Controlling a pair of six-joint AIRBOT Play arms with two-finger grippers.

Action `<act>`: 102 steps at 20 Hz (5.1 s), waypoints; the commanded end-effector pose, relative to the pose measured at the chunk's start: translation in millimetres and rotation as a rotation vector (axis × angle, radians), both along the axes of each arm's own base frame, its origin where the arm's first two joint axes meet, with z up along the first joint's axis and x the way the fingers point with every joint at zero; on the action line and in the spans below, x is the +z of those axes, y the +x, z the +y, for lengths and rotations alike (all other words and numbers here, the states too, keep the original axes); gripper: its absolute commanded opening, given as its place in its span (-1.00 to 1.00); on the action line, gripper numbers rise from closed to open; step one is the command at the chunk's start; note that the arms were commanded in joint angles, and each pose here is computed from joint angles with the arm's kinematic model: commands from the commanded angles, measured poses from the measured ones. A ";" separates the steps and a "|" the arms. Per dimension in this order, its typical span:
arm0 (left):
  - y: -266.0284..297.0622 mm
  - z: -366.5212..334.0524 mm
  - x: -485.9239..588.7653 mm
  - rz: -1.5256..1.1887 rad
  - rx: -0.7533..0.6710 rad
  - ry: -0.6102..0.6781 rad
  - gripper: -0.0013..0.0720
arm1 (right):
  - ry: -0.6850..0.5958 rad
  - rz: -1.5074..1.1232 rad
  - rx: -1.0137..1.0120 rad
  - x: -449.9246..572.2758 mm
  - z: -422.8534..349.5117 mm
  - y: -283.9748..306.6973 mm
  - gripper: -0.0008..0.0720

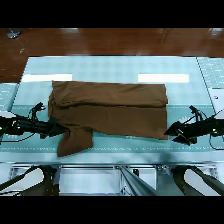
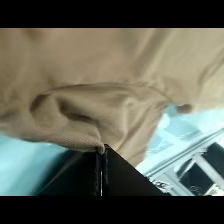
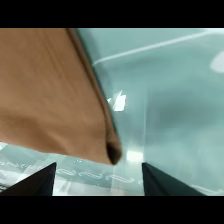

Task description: Fold the shirts.

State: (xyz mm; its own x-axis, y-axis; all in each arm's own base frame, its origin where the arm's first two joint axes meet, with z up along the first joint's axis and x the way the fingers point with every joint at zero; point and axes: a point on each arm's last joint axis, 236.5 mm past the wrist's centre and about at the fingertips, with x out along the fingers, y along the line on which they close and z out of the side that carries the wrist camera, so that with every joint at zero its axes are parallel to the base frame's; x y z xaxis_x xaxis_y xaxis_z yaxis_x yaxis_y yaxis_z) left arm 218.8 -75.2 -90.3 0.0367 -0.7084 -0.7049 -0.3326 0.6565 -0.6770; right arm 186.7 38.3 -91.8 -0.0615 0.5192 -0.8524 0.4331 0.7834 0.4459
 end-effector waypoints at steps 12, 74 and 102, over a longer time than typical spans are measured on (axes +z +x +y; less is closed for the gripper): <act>46.7 9.1 38.1 -0.152 -0.005 -0.012 -0.89 | 0.107 -0.261 -0.005 21.1 41.9 77.4 -0.91; 140.6 -367.3 49.2 -0.615 -0.607 0.124 -0.90 | -0.248 -0.599 0.259 206.5 0.6 111.4 -0.91; 129.0 -47.6 202.0 -0.746 -0.085 0.292 -0.90 | 0.150 -0.726 0.479 221.1 250.6 195.4 -0.91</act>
